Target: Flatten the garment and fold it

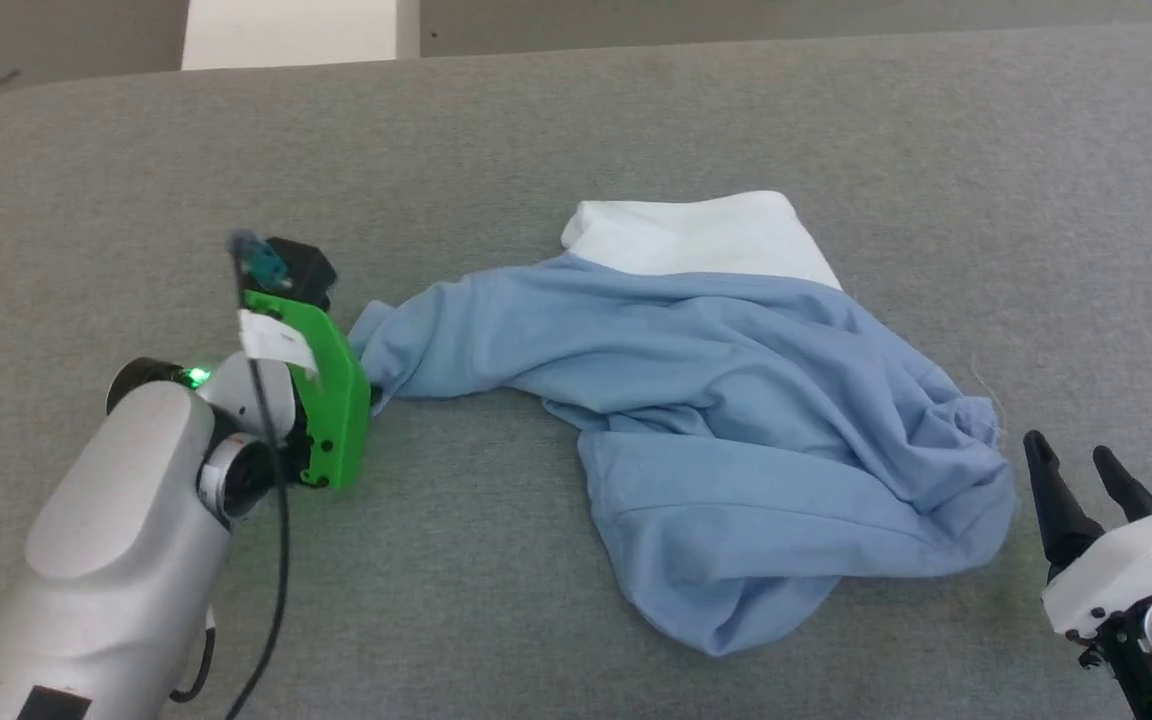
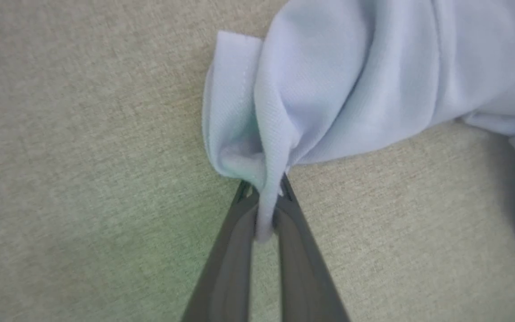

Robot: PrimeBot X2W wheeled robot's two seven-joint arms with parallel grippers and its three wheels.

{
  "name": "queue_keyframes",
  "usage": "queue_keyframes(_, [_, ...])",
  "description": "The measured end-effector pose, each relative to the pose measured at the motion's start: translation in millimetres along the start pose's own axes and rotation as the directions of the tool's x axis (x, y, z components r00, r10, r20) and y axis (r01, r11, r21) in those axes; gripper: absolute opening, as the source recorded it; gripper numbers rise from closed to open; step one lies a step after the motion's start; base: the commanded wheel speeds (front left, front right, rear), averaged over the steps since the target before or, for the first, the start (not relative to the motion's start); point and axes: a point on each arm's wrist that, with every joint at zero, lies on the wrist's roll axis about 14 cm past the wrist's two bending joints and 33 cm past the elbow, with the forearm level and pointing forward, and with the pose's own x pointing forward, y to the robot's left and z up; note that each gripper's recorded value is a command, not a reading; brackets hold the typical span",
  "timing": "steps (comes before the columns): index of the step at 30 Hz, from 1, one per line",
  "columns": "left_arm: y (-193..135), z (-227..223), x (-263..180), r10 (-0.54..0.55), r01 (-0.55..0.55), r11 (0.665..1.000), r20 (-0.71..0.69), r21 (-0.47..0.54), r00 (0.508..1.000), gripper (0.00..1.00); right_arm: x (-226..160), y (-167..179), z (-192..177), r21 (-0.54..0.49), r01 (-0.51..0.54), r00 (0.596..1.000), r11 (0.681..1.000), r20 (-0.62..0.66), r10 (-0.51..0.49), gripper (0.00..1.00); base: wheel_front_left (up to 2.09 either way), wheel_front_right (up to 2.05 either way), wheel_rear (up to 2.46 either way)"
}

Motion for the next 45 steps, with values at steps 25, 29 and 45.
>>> queue_keyframes(25, [80,-73,-91,0.312,-0.049,0.756,0.294,-0.653,0.903,1.00,4,42,16,-0.037,-0.114,0.993,0.993,0.018,0.114,1.00,0.00,0.00,0.00])
queue_keyframes(29, [90,-39,-126,0.395,-0.006,0.795,0.511,-0.606,0.764,1.00,-1,43,20,-0.040,-0.119,0.992,0.992,0.029,0.121,1.00,0.00,0.00,0.00])
queue_keyframes(45, [82,-52,-140,0.465,-0.145,0.870,0.682,-0.472,0.565,1.00,18,57,26,-0.188,-0.106,0.987,0.976,-0.137,0.081,1.00,0.00,0.00,0.00])
